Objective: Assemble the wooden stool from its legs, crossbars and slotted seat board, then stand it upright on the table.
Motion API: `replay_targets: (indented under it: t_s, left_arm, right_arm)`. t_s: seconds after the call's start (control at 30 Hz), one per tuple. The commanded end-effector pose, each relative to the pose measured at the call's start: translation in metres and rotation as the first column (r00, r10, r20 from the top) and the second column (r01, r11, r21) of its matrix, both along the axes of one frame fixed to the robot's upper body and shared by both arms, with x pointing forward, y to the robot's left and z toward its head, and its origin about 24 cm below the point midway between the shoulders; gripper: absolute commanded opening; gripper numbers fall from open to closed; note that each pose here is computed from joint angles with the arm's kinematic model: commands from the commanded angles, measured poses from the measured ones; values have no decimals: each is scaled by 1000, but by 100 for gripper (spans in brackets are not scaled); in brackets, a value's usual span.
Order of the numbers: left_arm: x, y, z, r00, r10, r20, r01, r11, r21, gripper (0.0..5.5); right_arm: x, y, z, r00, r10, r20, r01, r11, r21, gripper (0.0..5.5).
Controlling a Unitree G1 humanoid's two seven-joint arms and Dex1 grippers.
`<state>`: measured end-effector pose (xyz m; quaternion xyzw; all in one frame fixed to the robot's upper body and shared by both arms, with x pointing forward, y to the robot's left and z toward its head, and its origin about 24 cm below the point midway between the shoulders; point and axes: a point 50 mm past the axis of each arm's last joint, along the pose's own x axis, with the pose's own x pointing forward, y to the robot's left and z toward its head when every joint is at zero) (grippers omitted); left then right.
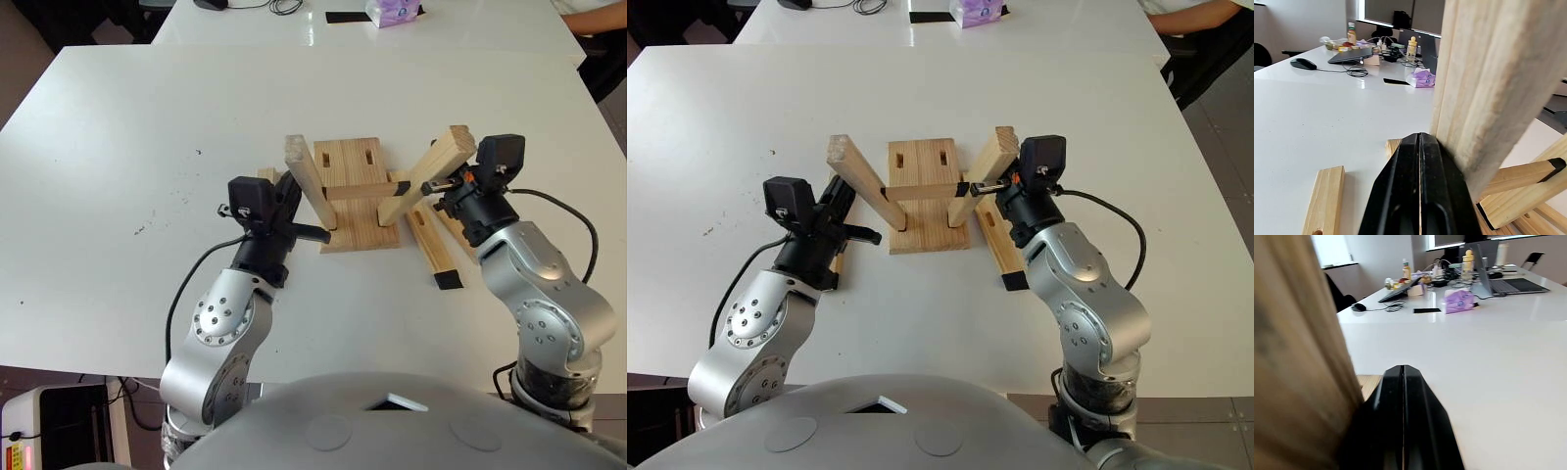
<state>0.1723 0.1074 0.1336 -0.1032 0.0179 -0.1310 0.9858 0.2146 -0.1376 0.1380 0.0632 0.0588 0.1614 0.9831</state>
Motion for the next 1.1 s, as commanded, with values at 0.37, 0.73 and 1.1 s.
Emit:
replay_targets:
  t_s: [0.37,0.73,1.1]
  left_arm:
    - [45,60,81,914,195,357,-129,971,-200,3]
    - [41,25,143,828,-293,479,377,922,-88,3]
    - [56,23,79,914,-347,210,371,924,-88,3]
  right_arm:
    - [55,-47,84,928,160,336,-201,975,90,0]
    - [21,-3,147,683,526,507,-651,752,98,0]
    - [23,-5,74,773,576,266,-621,773,131,0]
